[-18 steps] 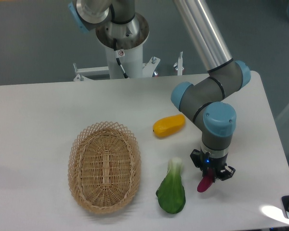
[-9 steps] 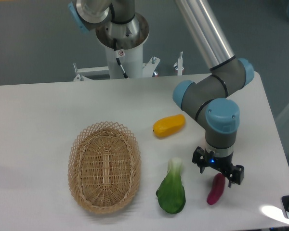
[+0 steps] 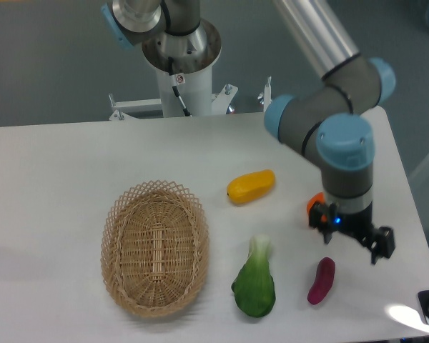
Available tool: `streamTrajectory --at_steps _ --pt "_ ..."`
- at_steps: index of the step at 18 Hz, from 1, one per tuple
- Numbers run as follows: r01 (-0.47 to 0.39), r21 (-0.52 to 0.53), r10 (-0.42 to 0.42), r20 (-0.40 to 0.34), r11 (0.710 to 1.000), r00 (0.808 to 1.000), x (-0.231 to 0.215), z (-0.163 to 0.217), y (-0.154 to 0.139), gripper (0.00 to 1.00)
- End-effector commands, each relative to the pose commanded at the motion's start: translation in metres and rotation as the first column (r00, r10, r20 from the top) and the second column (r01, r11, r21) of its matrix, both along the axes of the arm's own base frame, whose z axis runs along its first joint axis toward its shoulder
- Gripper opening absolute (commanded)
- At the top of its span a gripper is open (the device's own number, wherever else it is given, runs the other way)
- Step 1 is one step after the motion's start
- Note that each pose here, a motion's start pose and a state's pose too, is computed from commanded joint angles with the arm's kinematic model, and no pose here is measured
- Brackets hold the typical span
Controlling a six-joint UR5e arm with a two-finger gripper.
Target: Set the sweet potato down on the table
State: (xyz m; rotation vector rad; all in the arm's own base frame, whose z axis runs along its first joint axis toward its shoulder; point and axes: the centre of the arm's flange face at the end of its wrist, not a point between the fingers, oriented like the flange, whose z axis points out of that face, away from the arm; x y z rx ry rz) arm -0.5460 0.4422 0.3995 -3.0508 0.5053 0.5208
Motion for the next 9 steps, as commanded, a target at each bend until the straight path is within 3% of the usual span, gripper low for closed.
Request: streamTrajectory --at_steps 4,7,9 --pt "-0.005 0.012 0.004 0.094 1.000 0.996 -0.001 0.029 -0.048 1.00" --pt "0.104 -0.030 -0.099 0.134 0.994 0.986 -0.002 0.048 -0.084 1.00" --pt "0.117 -0.012 -0.114 0.142 0.993 0.983 -0.005 0.051 -0.099 1.00"
